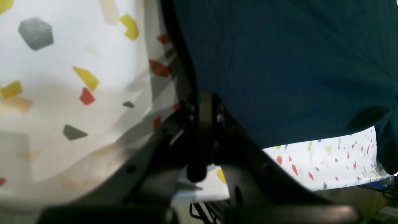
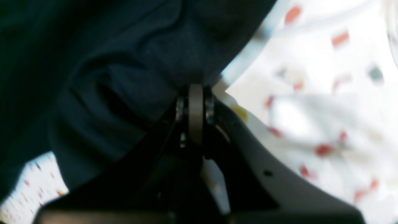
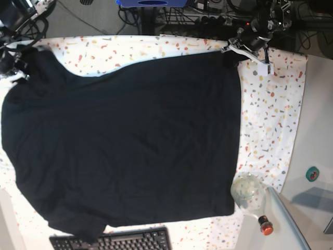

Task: Layout the t-shirt on the table in an organized manner, then fold the t-shirt properly
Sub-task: 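Drag both held corners away from the hem to straighten the shirt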

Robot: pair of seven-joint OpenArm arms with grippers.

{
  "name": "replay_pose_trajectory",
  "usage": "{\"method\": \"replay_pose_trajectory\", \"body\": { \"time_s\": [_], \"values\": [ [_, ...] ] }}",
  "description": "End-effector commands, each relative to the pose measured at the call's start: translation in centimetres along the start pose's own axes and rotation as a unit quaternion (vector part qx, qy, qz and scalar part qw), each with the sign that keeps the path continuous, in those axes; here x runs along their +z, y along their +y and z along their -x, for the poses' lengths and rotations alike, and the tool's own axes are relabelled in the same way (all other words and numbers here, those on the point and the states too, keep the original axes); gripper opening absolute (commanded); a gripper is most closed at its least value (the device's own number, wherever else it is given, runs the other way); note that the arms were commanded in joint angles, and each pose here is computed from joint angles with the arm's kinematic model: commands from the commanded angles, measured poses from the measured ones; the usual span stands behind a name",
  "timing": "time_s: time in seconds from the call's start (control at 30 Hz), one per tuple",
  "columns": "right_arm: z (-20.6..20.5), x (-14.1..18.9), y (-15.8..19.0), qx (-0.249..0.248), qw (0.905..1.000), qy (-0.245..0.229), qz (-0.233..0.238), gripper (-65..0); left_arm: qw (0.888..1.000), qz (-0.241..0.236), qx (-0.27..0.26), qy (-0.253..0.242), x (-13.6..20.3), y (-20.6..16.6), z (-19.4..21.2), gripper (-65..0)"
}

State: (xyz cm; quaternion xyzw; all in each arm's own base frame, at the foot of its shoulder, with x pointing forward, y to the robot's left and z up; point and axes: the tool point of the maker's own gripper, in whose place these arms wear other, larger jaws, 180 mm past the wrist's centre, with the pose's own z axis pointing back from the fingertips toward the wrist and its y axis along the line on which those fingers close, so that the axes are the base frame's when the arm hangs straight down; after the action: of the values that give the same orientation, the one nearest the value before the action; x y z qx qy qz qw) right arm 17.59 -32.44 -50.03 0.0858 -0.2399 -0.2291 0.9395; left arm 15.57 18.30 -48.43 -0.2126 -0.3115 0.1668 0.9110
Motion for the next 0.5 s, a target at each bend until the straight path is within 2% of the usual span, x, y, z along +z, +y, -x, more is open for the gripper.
{"method": "replay_pose_trajectory", "body": {
  "time_s": [0.0, 0.17, 0.33, 0.47],
  "values": [
    [-0.5, 1.1, -1.0, 0.017, 0.9997, -0.003, 0.017, -65.0, 1.000, 0.003, -0.009, -0.011, 0.4, -0.1, -0.8, -65.0],
    [-0.7, 3.7, -0.5, 0.052, 0.9972, -0.027, 0.046, -65.0, 1.000, 0.004, -0.015, -0.011, 0.5, -0.1, -1.0, -65.0],
    [-0.6, 4.4, -0.3, 0.061, 0.9965, -0.019, 0.055, -65.0, 0.999, 0.005, -0.038, -0.019, 1.1, -0.2, -2.3, -65.0],
    [-0.7, 4.4, -0.3, 0.063, 0.9963, -0.019, 0.055, -65.0, 0.998, -0.001, -0.053, 0.015, 2.0, -0.2, -2.4, -65.0]
  ]
}}
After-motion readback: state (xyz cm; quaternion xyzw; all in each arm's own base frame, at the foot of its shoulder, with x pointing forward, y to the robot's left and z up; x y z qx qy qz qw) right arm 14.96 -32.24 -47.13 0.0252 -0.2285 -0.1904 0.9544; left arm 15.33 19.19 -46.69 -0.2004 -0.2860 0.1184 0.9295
